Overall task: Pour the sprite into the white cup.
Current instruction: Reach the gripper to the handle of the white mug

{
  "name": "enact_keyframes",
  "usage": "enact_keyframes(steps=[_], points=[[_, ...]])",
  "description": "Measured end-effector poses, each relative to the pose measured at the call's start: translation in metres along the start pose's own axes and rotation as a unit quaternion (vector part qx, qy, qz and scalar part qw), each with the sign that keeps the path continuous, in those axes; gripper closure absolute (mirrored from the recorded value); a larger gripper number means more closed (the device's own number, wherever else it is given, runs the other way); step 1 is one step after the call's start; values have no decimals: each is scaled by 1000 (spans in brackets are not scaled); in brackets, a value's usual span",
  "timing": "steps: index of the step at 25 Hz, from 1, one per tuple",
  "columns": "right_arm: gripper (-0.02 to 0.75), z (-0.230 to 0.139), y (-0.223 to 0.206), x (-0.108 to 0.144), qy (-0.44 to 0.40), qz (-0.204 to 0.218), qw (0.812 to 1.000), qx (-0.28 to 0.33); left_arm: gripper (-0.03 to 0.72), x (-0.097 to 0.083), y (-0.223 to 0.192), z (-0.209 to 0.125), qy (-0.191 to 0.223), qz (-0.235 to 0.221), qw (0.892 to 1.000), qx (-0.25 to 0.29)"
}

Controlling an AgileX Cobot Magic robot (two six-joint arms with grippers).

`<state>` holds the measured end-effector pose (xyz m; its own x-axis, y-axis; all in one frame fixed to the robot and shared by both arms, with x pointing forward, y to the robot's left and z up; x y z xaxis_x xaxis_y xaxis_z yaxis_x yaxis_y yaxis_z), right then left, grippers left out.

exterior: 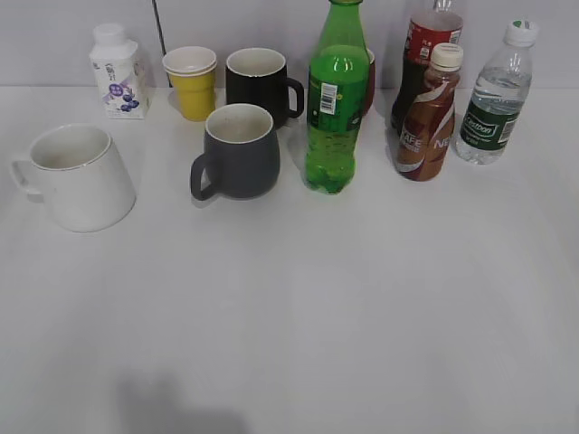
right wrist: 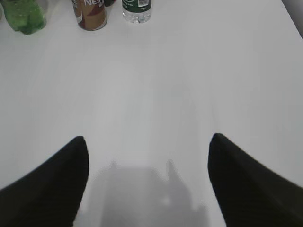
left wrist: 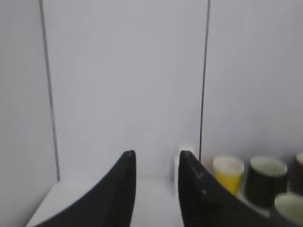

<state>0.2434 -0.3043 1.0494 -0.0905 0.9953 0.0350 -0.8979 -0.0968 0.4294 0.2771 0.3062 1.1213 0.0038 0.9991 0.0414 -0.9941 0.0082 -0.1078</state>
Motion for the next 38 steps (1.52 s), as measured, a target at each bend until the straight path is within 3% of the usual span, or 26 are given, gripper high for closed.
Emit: enact_keyframes(steps=[3, 8, 12, 17, 22, 29, 34, 38], points=[[150, 0, 0, 0, 0, 0, 1000, 0, 443, -6, -30, 9, -19, -17, 999, -33], [150, 0, 0, 0, 0, 0, 1000, 0, 443, -18, -89, 1, -55, -52, 997, -23], [150, 0, 0, 0, 0, 0, 1000, 0, 443, -29, -138, -26, -52, -82, 995, 18], [150, 0, 0, 0, 0, 0, 1000, 0, 443, -37, -181, -84, -36, -100, 988, 115], [150, 0, 0, 0, 0, 0, 1000, 0, 443, -34, -170, -151, 19, -85, 982, 169], [150, 0, 0, 0, 0, 0, 1000, 0, 443, -25, -170, -188, 16, -64, 991, 117], [150, 0, 0, 0, 0, 0, 1000, 0, 443, -21, -177, -218, 30, -42, 990, 133], [150, 0, 0, 0, 0, 0, 1000, 0, 443, -23, -179, -247, 33, -44, 982, 183]])
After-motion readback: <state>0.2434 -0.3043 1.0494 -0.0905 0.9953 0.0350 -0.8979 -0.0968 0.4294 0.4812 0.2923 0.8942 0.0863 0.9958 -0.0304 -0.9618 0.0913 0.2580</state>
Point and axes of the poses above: a point on each arm's last joint axis where the gripper is mounted, y pointing back along that axis away from the gripper, x along the wrist's bending axis when the last joint is at zero, z = x × y, the point moved 1 cm from there along -y, pointing out along that axis toward the gripper, and after that the axes turned 4 degrees about -y, right-handed, at the moved point
